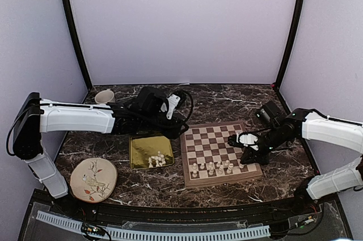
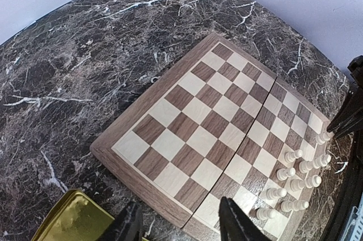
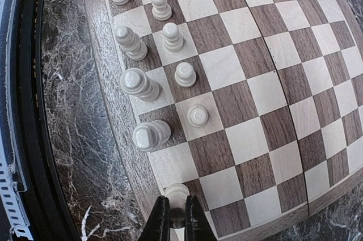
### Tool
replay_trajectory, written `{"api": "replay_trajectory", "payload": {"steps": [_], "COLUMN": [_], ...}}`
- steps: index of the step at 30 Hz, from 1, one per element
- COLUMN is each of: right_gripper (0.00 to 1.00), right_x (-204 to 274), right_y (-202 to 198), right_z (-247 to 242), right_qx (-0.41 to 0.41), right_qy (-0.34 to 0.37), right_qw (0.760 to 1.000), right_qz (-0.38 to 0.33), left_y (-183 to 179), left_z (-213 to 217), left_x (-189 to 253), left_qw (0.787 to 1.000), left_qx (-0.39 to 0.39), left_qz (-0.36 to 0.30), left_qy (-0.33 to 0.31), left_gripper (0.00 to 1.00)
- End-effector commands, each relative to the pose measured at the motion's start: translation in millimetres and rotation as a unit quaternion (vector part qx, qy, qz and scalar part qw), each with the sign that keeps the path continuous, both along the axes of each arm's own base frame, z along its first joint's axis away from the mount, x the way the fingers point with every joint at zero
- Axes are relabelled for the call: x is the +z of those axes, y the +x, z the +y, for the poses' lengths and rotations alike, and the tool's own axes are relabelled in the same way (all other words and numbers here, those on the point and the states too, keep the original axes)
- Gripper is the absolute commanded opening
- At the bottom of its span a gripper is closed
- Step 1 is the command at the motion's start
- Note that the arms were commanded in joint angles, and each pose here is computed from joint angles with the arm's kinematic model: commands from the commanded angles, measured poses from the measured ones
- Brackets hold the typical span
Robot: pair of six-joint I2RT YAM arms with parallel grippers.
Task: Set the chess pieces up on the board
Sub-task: Place the knight at g1.
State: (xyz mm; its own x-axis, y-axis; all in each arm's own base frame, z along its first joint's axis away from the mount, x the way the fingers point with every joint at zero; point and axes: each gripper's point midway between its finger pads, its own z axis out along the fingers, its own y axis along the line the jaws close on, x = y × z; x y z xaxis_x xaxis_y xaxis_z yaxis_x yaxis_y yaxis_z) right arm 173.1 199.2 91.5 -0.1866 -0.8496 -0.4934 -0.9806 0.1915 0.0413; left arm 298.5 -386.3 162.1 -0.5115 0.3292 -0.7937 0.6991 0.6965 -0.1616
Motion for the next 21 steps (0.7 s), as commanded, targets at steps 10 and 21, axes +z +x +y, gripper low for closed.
{"api": "replay_trajectory", "payload": {"steps": [10, 21], "right_gripper": [0.00, 0.00], "right_x": [-15.3, -19.5], "right_y": [-3.2, 1.8], "right_z": [-9.9, -8.0], "right_qx": [0.002, -0.006], "right_qy": [-0.029, -0.028], "right_qw": [1.000, 0.999], "right_qz": [-0.011, -0.016], "left_y": [4.6, 4.6], "left_z": [-0.6, -0.2], "left_x": [-5.5, -8.5], "left_qw": [1.000, 1.000], "left_qx": [0.007, 0.008], "left_qz": [0.019, 0.023], "left_qy": [0.006, 0.011], "left_gripper": [0.48, 0.48]}}
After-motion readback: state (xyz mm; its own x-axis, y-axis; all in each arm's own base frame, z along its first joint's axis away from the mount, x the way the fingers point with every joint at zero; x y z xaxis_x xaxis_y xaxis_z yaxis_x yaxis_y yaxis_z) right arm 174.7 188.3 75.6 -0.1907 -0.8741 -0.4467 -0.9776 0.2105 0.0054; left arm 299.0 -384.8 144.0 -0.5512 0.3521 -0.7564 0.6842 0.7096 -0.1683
